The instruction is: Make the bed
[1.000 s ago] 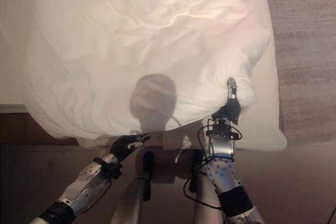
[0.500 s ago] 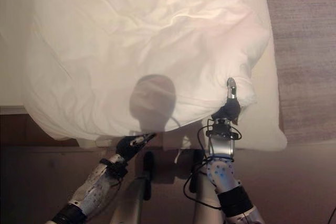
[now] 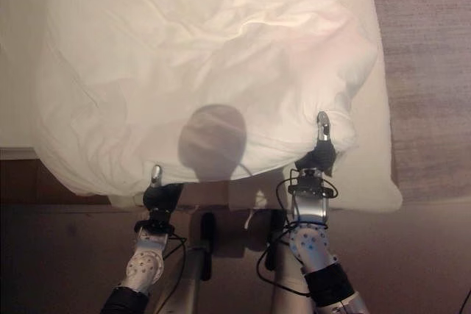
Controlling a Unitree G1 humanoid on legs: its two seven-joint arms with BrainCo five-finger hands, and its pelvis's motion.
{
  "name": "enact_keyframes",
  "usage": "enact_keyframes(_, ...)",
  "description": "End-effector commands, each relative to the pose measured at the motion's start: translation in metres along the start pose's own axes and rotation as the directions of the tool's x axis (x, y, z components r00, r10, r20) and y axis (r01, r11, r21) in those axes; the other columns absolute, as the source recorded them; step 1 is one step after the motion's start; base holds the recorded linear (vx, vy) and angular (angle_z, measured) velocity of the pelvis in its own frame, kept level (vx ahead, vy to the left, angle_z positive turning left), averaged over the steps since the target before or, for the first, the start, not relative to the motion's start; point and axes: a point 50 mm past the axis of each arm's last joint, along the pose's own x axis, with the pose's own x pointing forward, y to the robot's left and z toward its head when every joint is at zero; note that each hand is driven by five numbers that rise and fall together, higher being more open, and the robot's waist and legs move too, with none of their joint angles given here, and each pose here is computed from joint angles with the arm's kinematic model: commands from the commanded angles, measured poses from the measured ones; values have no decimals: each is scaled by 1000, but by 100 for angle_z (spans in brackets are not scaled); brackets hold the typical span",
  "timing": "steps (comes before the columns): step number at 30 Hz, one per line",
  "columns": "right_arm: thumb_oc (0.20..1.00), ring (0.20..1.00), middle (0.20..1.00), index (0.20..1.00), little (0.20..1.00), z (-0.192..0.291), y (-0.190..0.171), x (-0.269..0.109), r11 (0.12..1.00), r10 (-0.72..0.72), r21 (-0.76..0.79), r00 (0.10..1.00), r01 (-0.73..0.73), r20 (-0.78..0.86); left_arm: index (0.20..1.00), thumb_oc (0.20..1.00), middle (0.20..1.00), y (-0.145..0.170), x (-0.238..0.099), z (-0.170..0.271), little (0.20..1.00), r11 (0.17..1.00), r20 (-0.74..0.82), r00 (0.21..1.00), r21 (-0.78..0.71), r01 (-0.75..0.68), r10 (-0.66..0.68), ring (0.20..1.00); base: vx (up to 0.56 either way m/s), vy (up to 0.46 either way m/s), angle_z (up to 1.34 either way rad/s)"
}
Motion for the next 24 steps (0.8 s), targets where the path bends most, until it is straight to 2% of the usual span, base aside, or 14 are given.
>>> enact_keyframes(1,200,200,200,200,200,27,27,-1,987,160,-6,978,-161,133,1000,1000,1000,-1,2,45,1000,999,228,973,-30,-13,19,1000,0,0,0)
enact_keyframes(6,200,200,200,200,200,31,25,-2,991,137,-17,979,-136,153,1000,1000,1000,3,1,69,1000,996,378,921,-49,-81,94,1000,0,0,0)
enact_keyframes(9,200,200,200,200,200,35,19,-4,996,91,-25,982,-88,165,1000,1000,1000,18,-5,99,1000,973,528,818,-90,-213,228,1000,0,0,0)
enact_keyframes(10,200,200,200,200,200,35,19,-4,996,92,-25,982,-89,165,1000,1000,1000,17,-5,99,1000,973,529,817,-90,-213,228,1000,0,0,0)
enact_keyframes(12,200,200,200,200,200,36,17,-5,998,60,-20,984,-57,169,1000,1000,1000,28,-8,114,1000,942,582,746,-123,-312,323,1000,0,0,0)
enact_keyframes(13,200,200,200,200,200,36,17,-4,998,61,-19,984,-58,170,1000,1000,1000,27,-7,115,1000,942,583,746,-122,-312,323,1000,0,0,0)
enact_keyframes(15,200,200,200,200,200,36,17,-3,999,35,-16,984,-32,176,1000,1000,1000,34,-6,132,1000,905,625,685,-89,-415,375,1000,0,0,0)
enact_keyframes(18,200,200,200,200,200,33,15,-4,1000,-2,-7,985,4,172,1000,1000,1000,42,-4,148,1000,864,652,622,-107,-491,434,1000,0,0,0)
enact_keyframes(23,200,200,200,200,200,30,11,-6,999,-27,-12,988,30,154,1000,1000,1000,44,1,161,1000,840,671,583,-112,-531,458,1000,0,0,0)
enact_keyframes(24,200,200,200,200,200,30,9,-6,999,-37,-21,988,41,150,404,404,404,46,3,167,404,822,677,563,-112,-558,474,404,0,0,0)
